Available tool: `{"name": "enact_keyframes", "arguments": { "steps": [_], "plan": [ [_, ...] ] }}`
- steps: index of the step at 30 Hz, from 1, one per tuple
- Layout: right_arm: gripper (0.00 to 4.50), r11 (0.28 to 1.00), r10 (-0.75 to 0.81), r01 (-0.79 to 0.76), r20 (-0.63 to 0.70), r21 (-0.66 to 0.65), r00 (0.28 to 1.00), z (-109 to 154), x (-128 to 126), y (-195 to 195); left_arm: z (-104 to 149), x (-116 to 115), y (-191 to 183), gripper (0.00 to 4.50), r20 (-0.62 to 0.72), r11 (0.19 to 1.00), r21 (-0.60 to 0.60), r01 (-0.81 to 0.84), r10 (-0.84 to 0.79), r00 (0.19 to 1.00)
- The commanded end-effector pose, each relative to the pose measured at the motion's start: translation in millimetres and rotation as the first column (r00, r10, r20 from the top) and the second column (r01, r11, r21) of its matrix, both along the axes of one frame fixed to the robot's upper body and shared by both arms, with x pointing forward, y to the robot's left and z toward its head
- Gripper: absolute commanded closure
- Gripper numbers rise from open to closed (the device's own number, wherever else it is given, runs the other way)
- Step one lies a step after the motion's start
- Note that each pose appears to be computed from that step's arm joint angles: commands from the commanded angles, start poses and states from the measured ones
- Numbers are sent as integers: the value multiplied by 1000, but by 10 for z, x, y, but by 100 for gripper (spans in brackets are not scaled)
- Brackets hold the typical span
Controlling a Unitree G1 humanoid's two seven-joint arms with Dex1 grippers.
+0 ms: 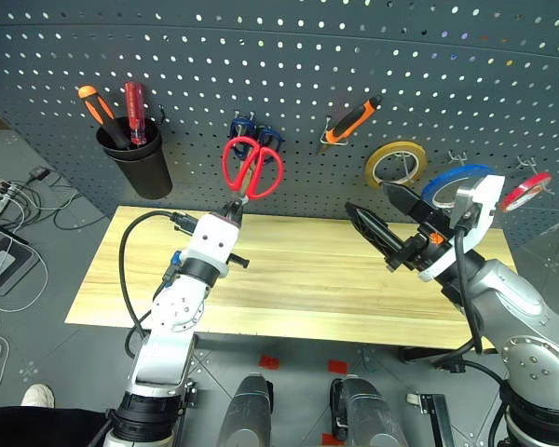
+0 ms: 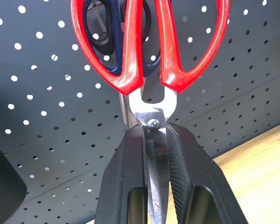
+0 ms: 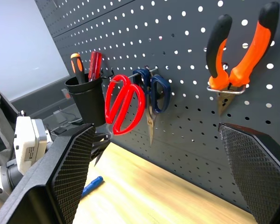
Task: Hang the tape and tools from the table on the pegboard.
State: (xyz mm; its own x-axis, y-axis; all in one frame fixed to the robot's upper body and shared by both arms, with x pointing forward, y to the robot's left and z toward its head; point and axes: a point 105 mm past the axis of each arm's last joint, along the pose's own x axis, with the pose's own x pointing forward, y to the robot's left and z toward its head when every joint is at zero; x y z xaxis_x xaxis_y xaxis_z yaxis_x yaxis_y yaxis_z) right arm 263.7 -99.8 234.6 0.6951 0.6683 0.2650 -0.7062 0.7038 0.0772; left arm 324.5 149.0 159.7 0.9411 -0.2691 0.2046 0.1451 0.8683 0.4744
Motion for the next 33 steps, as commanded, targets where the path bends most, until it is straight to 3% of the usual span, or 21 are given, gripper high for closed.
{"name": "enact_keyframes", "arguments": {
  "steps": [1,13,14,22,33],
  "plan": [
    [0,1000,28,-29,38,8,999,84,-104,49,-19,-15,5,385,-17,1000,-1,-4,4,1000],
    [0,998,60,-60,6,18,998,33,-135,82,-128,-78,187,14,-79,996,7,-86,87,993],
    [0,998,68,-68,-3,18,998,20,-143,86,-167,-94,213,1,-97,995,7,-99,99,990],
    [0,992,89,-94,-54,-89,995,-195,-72,138,-468,-206,475,1,-258,974,-4,-227,218,941],
    [0,959,162,-180,-98,-220,982,-405,-54,420,-499,-93,908,1,-431,929,-112,-353,275,859]
  ]
}}
